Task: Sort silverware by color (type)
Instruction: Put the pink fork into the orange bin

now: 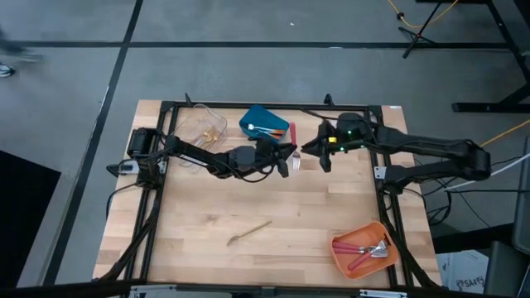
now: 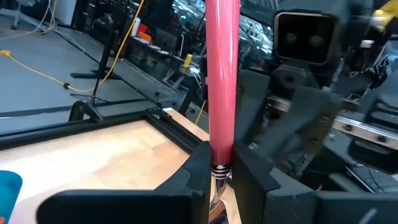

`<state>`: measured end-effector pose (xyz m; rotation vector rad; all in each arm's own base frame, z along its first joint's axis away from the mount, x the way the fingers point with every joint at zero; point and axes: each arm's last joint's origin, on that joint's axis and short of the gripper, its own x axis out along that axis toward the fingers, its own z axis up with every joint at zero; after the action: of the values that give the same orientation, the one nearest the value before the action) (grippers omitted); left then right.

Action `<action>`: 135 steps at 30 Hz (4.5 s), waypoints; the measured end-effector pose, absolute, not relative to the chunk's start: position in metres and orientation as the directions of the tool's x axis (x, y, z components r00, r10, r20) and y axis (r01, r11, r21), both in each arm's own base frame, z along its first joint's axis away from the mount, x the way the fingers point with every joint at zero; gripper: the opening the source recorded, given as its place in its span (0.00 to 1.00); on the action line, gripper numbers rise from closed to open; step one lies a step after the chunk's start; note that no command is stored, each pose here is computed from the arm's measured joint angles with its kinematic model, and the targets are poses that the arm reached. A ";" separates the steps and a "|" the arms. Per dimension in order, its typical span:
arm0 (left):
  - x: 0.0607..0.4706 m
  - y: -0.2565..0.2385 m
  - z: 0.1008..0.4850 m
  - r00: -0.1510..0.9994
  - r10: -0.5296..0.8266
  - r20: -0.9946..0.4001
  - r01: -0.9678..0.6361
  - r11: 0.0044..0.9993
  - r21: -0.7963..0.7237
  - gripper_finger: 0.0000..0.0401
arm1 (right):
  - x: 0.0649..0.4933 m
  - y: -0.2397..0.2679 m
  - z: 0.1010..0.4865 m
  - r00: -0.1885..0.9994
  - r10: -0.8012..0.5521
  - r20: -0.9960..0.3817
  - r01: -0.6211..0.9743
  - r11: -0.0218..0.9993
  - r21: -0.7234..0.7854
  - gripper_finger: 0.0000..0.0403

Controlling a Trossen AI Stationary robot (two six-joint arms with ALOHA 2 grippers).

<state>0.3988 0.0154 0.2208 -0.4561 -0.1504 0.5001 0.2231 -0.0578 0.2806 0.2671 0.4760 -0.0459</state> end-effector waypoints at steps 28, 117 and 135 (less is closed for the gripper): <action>0.398 0.017 0.223 0.855 0.516 0.046 -0.438 0.767 -0.469 0.10 | 0.245 -0.064 0.273 0.915 0.025 -0.404 0.075 0.970 0.229 0.13; 0.399 0.001 0.221 0.884 0.467 0.030 -0.426 0.830 -0.359 0.29 | 0.224 -0.062 0.286 0.896 -0.120 -0.428 0.182 0.977 0.108 0.00; 0.399 -0.005 0.208 0.885 0.458 -0.086 -0.463 0.842 -0.275 0.29 | 0.204 -0.023 0.289 0.858 0.118 -0.501 -0.007 0.976 0.218 0.00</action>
<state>0.3987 -0.0053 0.2081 -0.2950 0.0176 0.4866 0.2038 -0.0234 0.2888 0.2130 0.5374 0.0658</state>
